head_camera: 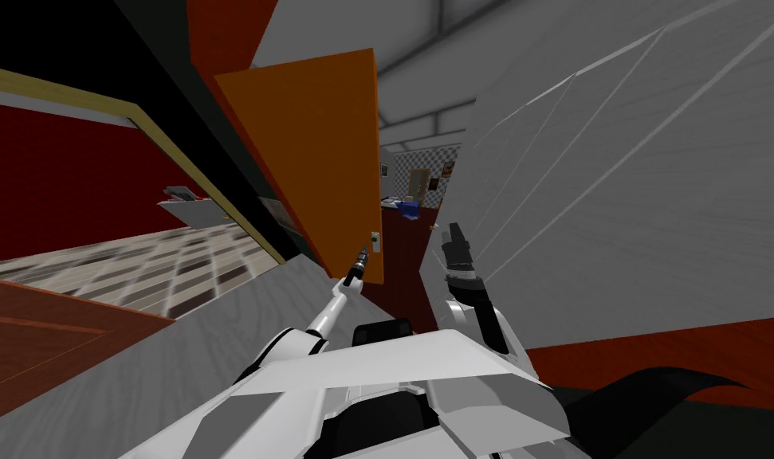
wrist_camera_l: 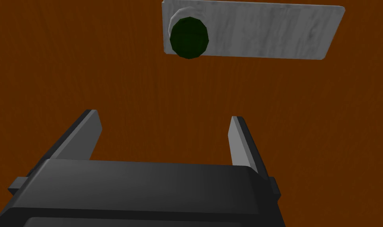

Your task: Push the door open

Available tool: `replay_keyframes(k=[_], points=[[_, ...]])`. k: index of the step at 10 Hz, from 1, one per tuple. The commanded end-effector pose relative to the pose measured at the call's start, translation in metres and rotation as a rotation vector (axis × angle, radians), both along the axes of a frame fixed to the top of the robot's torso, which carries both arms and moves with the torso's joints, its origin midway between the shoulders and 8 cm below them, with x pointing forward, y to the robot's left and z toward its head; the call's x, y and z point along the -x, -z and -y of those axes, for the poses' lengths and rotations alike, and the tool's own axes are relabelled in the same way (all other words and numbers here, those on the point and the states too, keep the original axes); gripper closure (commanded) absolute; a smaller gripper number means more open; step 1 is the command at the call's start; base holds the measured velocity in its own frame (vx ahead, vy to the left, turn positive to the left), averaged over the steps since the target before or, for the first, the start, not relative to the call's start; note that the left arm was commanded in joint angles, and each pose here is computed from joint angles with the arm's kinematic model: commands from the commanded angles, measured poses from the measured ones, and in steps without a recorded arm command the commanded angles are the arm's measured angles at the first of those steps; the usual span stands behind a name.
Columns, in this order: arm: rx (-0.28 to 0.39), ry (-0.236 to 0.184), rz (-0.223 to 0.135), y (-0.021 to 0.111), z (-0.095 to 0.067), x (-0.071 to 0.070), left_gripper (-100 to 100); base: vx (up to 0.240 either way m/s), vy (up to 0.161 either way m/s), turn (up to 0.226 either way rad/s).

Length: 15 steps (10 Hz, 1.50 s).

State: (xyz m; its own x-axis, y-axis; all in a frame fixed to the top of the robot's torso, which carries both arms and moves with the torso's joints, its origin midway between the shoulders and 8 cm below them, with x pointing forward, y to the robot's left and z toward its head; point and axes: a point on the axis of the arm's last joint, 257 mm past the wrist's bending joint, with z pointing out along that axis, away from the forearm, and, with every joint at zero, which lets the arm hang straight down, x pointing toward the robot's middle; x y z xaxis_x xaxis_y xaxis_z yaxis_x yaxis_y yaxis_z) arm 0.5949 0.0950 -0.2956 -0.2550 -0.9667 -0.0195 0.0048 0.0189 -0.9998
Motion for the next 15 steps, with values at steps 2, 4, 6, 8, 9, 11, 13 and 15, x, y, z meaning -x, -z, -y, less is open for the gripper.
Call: replay_keyframes(k=[2,4,6,8,9,11,13,15], points=[[-0.012,-0.009,0.005,0.0005,-0.0095,-0.0011,-100,0.116,-0.047,-0.023],[-0.018,-0.015,0.008,0.0008,-0.015,-0.0014,-100,0.194,-0.052,-0.016],[-0.018,-0.02,0.011,0.0008,-0.0175,-0.0013,-100,0.174,-0.056,-0.024],[-0.013,-0.022,0.014,0.0008,-0.0164,-0.0006,-100,0.194,-0.055,-0.021],[-0.007,-0.022,0.014,0.0007,-0.0141,0.0001,-100,0.169,-0.065,-0.024],[-0.005,-0.022,0.014,0.0003,-0.0135,0.0002,-100,0.12,-0.05,-0.009],[-0.005,-0.022,0.014,0.0003,-0.0135,0.0002,100,-0.018,0.007,-0.002],[-0.005,-0.022,0.014,0.0003,-0.0135,0.0002,100,-0.018,0.008,-0.004]])
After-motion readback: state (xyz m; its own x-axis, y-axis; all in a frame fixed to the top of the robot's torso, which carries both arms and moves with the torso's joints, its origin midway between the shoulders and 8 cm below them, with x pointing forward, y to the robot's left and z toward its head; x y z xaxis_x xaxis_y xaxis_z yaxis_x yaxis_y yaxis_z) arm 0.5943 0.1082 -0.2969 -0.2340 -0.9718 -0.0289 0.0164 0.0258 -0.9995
